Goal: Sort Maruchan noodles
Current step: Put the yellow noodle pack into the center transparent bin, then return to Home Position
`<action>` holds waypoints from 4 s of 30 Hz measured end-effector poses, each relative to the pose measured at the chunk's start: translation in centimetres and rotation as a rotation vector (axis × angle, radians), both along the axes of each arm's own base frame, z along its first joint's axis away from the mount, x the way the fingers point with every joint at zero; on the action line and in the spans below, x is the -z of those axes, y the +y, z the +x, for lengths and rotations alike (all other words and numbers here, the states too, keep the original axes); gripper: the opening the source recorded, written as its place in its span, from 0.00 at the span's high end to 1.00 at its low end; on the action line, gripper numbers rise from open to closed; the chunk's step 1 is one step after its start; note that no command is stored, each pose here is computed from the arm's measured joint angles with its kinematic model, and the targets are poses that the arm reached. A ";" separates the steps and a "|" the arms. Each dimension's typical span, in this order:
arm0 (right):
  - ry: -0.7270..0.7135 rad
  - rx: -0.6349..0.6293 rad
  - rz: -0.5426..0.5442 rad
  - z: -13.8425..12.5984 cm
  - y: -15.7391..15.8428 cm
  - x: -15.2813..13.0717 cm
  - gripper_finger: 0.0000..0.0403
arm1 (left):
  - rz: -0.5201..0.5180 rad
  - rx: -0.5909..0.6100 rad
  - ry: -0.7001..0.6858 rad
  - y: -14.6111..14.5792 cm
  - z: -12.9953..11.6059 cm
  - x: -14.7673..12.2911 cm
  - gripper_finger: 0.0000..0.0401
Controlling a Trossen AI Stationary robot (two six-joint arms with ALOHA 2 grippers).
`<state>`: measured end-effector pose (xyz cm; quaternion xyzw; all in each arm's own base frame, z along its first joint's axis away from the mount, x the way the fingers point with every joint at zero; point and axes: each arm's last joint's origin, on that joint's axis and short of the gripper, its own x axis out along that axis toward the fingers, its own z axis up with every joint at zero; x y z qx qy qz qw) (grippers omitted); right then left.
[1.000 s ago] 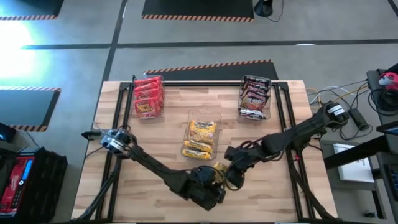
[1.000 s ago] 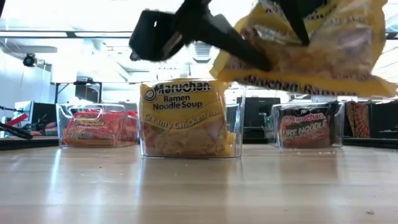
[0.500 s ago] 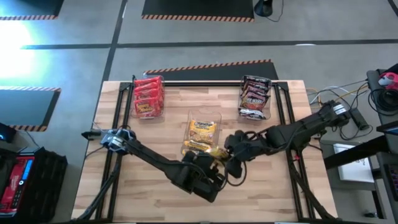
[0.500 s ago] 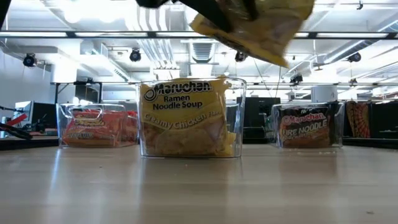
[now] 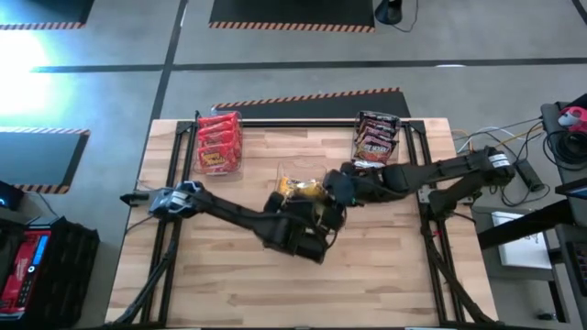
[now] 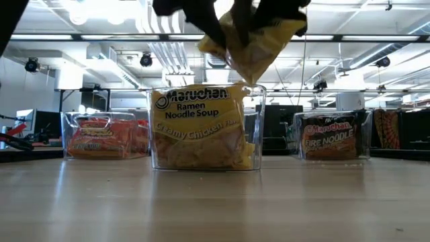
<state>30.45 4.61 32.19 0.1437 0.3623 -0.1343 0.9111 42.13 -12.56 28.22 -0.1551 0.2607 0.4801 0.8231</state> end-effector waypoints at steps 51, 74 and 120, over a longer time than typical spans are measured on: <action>0.258 -0.098 0.230 9.2 -7.1 8.6 0.71 | -0.202 -0.138 -0.208 7.1 -14.5 3.1 0.62; 0.343 -0.205 0.147 10.9 -7.1 8.2 0.58 | -0.105 -0.215 -0.248 8.6 -14.4 3.0 0.62; 0.140 -0.288 0.022 2.2 -6.3 -0.7 0.58 | -0.124 0.026 -0.235 11.1 -25.0 -2.0 0.62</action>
